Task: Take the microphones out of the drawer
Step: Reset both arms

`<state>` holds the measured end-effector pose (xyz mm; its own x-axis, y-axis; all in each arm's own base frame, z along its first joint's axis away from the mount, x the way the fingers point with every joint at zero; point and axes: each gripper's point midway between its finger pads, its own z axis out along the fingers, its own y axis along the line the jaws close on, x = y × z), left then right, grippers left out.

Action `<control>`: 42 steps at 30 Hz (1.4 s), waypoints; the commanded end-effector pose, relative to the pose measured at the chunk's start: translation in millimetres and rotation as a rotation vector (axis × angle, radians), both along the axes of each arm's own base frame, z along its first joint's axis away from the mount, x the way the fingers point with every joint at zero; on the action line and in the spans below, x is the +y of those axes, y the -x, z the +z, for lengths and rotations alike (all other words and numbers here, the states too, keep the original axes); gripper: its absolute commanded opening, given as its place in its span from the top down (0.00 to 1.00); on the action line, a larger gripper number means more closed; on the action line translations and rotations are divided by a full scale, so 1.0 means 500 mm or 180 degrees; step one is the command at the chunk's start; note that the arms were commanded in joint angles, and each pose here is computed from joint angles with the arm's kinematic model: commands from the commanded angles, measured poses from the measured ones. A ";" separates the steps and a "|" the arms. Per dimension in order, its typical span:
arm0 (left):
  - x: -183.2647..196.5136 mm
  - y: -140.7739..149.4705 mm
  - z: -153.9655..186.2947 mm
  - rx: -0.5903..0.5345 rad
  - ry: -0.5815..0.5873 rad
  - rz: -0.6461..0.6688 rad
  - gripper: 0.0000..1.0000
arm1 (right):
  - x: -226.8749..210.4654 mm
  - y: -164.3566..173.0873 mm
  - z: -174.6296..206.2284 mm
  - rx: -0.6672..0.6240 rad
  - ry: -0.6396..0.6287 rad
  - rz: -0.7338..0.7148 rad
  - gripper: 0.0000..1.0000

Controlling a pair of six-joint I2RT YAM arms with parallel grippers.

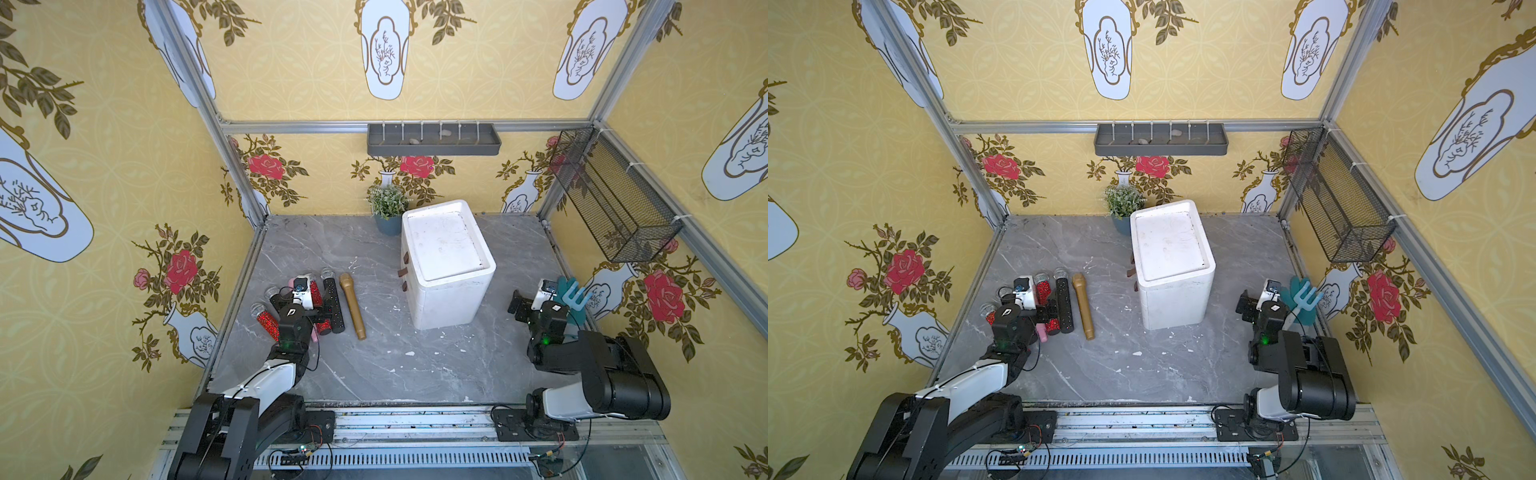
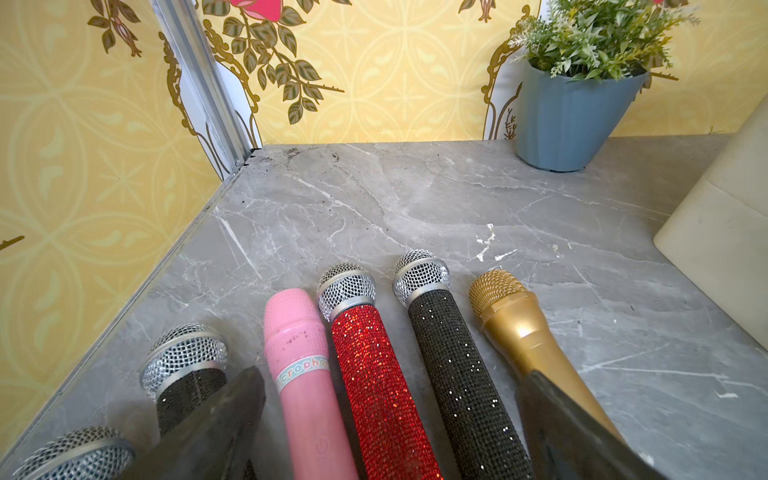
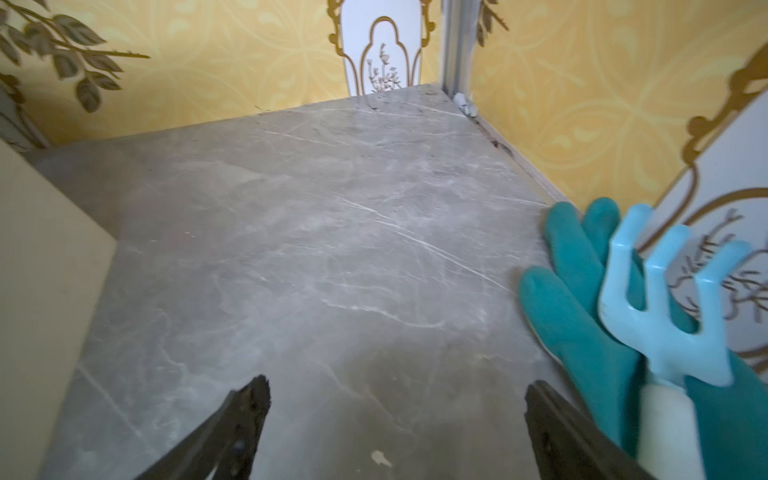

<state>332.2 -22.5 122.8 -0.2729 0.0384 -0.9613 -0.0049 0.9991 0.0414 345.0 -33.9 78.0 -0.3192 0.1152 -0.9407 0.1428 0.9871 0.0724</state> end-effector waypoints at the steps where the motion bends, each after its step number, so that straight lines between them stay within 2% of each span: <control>1: -0.013 -0.029 0.004 0.0056 -0.0023 -0.0120 0.00 | 0.009 -0.009 0.017 -0.0116 -0.0072 0.0070 0.02; 4: -0.015 -0.025 0.007 0.0022 -0.0026 -0.0140 0.00 | 0.008 -0.009 0.020 -0.0155 -0.0076 0.0063 0.02; 8: -0.012 0.014 0.022 -0.0241 -0.0009 -0.0127 0.00 | 0.008 -0.008 0.017 -0.0117 -0.0103 0.0053 0.02; 20: 0.004 0.030 0.030 -0.0418 -0.0019 0.0052 0.00 | 0.008 -0.008 0.017 -0.0122 -0.0103 0.0056 0.02; 25: 0.071 0.025 0.029 -0.0351 0.0170 0.0608 0.00 | 0.008 -0.008 0.016 -0.0116 -0.0103 0.0054 0.02; 27: 0.071 0.025 0.040 -0.0326 0.0059 0.0583 0.00 | 0.008 -0.009 0.018 -0.0123 -0.0102 0.0054 0.02; 30: 0.100 0.037 0.031 0.0037 -0.0330 0.0738 0.00 | 0.008 -0.008 0.016 -0.0115 -0.0103 0.0056 0.02; 31: 0.112 0.039 0.038 -0.0065 -0.0436 0.0812 0.00 | 0.007 -0.009 0.018 -0.0123 -0.0102 0.0051 0.02; 32: 0.119 0.037 0.062 -0.0400 -0.0394 0.0810 0.00 | 0.007 -0.008 0.017 -0.0118 -0.0102 0.0051 0.02; 33: 0.126 0.037 0.060 -0.0531 -0.0182 0.0764 0.00 | 0.008 -0.009 0.017 -0.0120 -0.0102 0.0053 0.02; 35: 0.129 0.023 0.017 -0.0362 -0.0069 0.0705 0.00 | 0.007 -0.008 0.016 -0.0112 -0.0102 0.0050 0.02; 37: 0.118 0.010 0.012 -0.0568 -0.0174 0.0587 0.01 | 0.007 -0.008 0.017 -0.0116 -0.0102 0.0051 0.02; 38: 0.111 0.006 0.009 -0.0556 -0.0281 0.0573 0.00 | 0.007 -0.008 0.016 -0.0113 -0.0103 0.0051 0.02; 41: 0.088 -0.003 -0.015 -0.0161 -0.0209 0.0381 0.00 | 0.009 -0.009 0.017 -0.0122 -0.0103 0.0058 0.02; 42: 0.090 -0.009 -0.015 -0.0177 -0.0212 0.0376 0.00 | 0.008 -0.008 0.016 -0.0113 -0.0103 0.0052 0.02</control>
<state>327.8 27.3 102.1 -0.2648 0.0640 -0.9622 -0.1600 0.9810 0.1093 345.8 -30.3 77.3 -0.3221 0.1423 -0.9359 0.1292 0.9860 0.1054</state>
